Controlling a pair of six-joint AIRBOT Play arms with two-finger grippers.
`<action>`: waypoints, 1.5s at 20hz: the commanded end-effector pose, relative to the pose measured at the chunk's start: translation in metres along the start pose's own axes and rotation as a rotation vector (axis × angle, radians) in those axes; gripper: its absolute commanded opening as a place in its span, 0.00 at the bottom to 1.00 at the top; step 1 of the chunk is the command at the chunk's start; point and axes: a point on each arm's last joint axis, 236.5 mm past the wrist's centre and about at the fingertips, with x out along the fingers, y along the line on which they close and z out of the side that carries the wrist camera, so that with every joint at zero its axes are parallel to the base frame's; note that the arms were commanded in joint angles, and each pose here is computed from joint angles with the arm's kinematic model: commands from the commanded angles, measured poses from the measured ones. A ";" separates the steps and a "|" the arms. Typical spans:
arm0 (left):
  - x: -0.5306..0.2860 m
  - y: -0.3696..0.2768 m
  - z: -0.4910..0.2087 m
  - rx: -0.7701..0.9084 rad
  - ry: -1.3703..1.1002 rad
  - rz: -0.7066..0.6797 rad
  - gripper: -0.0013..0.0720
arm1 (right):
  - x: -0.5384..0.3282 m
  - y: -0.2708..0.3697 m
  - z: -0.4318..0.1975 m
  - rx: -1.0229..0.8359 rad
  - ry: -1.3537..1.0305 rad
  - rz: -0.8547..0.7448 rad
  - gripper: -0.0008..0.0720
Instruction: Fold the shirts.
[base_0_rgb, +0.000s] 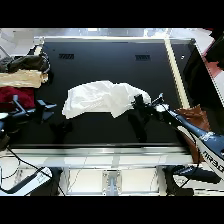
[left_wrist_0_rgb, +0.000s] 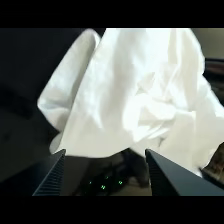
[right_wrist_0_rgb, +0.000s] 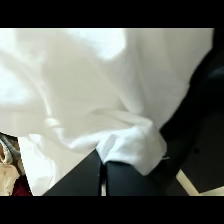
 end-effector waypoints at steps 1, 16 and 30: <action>0.031 0.013 -0.030 0.030 0.023 0.063 0.80 | 0.000 0.007 0.000 -0.028 0.004 0.008 0.04; 0.078 -0.015 -0.027 0.000 -0.010 -0.087 0.12 | -0.001 0.008 -0.010 -0.096 0.046 0.005 0.04; -0.275 -0.301 0.003 0.839 -0.689 -0.530 0.03 | -0.399 0.203 -0.062 -1.216 -0.390 0.460 0.03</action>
